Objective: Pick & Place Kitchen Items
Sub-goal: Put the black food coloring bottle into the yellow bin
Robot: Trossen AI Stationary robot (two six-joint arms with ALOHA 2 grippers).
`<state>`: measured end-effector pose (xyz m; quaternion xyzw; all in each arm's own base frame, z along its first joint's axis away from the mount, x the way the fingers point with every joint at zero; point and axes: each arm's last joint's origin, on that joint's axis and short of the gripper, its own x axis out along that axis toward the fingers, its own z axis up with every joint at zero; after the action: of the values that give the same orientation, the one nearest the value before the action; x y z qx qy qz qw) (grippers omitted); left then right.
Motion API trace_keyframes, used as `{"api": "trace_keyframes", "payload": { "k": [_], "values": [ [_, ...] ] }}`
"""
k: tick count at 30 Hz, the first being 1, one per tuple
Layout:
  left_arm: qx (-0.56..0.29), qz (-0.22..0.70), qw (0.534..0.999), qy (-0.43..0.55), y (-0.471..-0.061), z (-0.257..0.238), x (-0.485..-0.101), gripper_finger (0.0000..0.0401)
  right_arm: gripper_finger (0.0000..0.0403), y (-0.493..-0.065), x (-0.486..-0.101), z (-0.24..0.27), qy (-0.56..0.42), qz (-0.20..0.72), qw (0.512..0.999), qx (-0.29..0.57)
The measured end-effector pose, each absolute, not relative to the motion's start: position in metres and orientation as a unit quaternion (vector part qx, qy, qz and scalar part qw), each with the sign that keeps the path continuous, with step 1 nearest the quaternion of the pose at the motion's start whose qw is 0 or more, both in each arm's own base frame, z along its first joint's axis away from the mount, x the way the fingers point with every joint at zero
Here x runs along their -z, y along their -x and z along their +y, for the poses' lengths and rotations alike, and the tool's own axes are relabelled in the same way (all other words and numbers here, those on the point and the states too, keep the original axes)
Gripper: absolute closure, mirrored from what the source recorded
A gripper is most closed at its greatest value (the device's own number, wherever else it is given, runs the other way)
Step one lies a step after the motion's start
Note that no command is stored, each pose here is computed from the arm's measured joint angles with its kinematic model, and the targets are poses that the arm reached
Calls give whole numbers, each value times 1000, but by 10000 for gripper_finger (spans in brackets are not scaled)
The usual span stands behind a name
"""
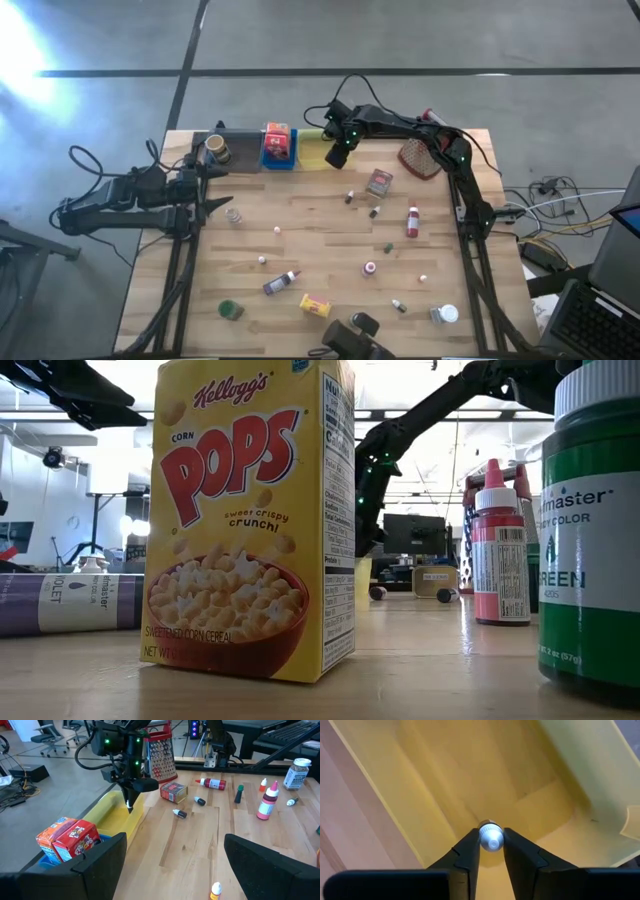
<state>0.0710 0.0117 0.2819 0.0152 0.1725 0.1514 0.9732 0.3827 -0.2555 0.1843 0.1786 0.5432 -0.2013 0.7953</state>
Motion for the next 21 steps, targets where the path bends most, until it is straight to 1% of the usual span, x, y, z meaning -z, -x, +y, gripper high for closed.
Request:
{"api": "trace_keyframes", "payload": {
  "k": [4, 8, 21],
  "values": [
    [-151, 173, 973, -15, -71, 12, -282, 62, 308, -383, -184, -255, -178, 543, 795, 201],
    [-151, 172, 973, -15, -71, 12, -282, 62, 304, -383, -184, -256, -178, 543, 795, 201],
    [-151, 173, 973, -15, -71, 12, -282, 62, 338, -382, -184, -255, -178, 545, 795, 200]
  ]
}}
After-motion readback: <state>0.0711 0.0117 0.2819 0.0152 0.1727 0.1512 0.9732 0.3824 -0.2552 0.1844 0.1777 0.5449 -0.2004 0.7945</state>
